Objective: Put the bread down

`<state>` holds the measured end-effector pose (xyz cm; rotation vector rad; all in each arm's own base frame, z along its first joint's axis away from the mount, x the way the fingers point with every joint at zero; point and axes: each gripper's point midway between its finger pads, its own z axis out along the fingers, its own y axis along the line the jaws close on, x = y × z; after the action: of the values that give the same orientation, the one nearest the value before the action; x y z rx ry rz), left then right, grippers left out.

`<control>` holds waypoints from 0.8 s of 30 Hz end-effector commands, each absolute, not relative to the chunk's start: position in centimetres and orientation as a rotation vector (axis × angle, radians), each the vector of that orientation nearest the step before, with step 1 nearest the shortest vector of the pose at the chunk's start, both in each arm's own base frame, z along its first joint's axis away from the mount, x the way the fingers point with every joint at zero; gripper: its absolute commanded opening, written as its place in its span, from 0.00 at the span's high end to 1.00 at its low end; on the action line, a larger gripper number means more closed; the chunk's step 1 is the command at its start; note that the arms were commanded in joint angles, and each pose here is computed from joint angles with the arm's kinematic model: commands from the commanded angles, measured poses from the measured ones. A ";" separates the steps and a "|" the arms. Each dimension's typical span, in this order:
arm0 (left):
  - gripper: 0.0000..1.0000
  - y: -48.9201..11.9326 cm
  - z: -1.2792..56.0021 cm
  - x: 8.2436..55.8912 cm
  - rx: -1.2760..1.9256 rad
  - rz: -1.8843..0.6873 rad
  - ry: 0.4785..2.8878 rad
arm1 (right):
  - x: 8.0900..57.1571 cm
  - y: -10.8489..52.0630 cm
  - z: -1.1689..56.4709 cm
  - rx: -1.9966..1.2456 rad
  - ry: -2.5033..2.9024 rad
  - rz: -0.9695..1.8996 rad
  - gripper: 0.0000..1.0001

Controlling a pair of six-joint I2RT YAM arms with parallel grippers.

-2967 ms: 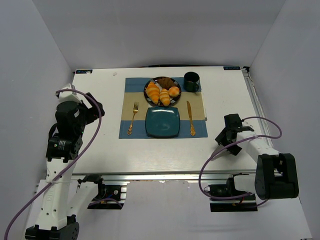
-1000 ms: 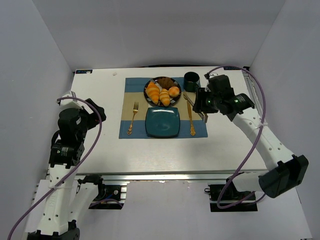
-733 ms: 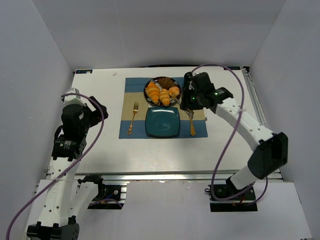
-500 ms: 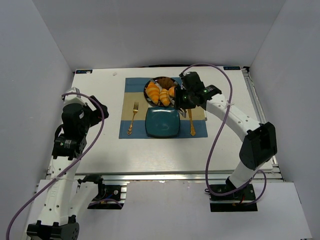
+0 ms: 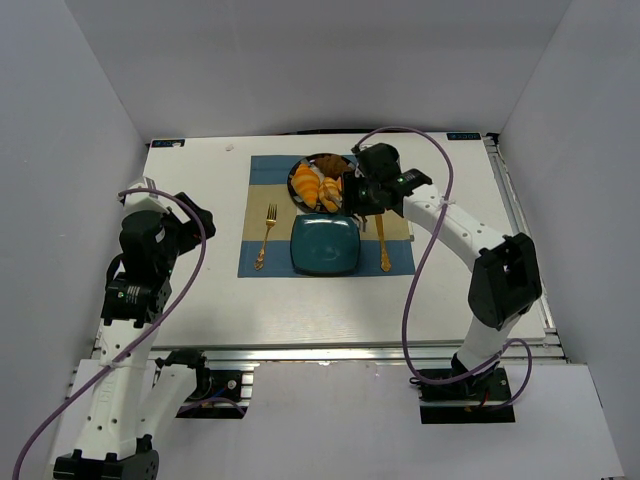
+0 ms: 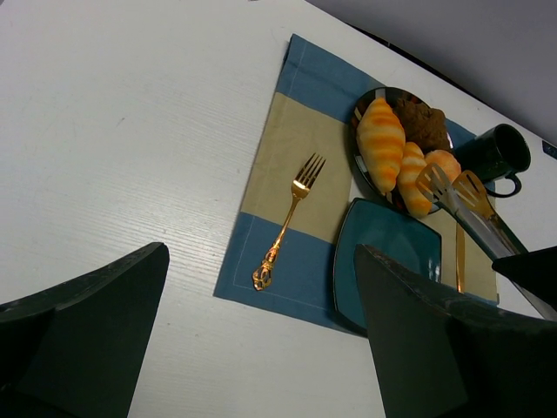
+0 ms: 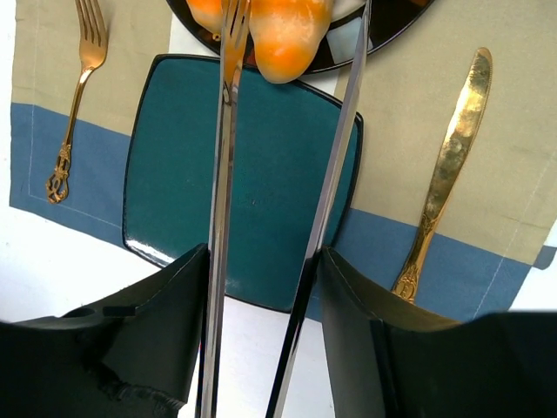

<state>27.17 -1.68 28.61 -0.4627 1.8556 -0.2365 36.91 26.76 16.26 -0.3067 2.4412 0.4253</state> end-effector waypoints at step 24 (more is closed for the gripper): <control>0.02 -1.6 28.2 27.3 -0.469 -0.233 1.856 | 36.7 28.3 13.9 -0.340 2.444 0.498 0.51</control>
<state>27.18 -1.69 28.28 -0.4680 1.8618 -0.2376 36.35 27.52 13.63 -0.3353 2.4773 0.4702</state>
